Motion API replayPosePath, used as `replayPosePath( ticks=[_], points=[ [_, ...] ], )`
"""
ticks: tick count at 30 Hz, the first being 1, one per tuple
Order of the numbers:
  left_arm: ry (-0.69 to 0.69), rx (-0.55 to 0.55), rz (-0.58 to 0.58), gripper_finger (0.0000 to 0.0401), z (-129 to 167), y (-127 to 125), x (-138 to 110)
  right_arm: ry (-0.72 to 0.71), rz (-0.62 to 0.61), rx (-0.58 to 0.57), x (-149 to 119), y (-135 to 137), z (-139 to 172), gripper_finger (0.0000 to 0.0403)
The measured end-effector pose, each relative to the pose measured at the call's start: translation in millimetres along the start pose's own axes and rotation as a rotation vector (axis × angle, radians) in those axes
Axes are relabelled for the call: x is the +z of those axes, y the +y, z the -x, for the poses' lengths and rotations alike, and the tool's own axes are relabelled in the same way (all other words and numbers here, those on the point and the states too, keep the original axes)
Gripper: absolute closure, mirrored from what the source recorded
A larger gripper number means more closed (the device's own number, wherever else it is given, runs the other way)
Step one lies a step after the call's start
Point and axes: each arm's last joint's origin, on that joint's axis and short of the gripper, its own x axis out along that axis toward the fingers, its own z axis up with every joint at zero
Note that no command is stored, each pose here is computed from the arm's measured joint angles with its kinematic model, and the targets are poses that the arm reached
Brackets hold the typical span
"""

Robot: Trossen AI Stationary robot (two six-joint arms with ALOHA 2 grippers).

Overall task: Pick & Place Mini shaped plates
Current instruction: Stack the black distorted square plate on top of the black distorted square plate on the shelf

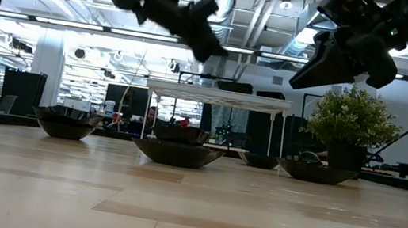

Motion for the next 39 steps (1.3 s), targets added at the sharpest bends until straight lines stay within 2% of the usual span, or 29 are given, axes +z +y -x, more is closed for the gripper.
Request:
replayPosePath(
  ticks=[3,5,9,11,13,16,19,23,28,32,39],
  points=[
    [-0.018,-0.017,0.037,0.035,23,-2,29,0.002,0.001,0.001,0,0,0,0.0331],
    [0.006,-0.078,0.051,0.035,43,-7,43,0.005,-0.007,0.001,-1,0,0,0.0331],
    [0.114,-0.253,0.068,0.0352,81,-24,56,0.006,-0.013,0.002,-1,0,0,0.0331],
    [0.118,-0.32,0.089,0.0351,95,-38,57,0.006,-0.025,0.003,-1,0,0,0.0331],
    [0.121,-0.397,0.059,0.0348,106,-58,50,0.006,-0.029,0.004,-1,0,0,0.0331],
    [0.157,-0.497,-0.057,0.0339,117,-89,29,0.005,-0.031,0.005,-1,0,0,0.0331],
    [0.17,-0.515,-0.054,0.0326,121,-108,8,0.005,-0.047,0.005,-1,0,0,0.0331],
    [0.103,-0.464,0.076,0.0313,118,-114,-1,0.005,-0.054,0.005,-1,1,0,0.0331],
    [0.164,-0.475,0.091,0.0307,108,-117,-15,0.004,-0.055,0.005,0,0,0,0.0331],
    [0.188,-0.553,0.109,0.0306,97,-127,-28,0.009,-0.053,0.006,-1,1,0,0.0331],
    [0.224,-0.573,0.101,0.0306,92,-137,-36,0.024,-0.045,0.008,-3,1,0,0.0331]
  ],
)
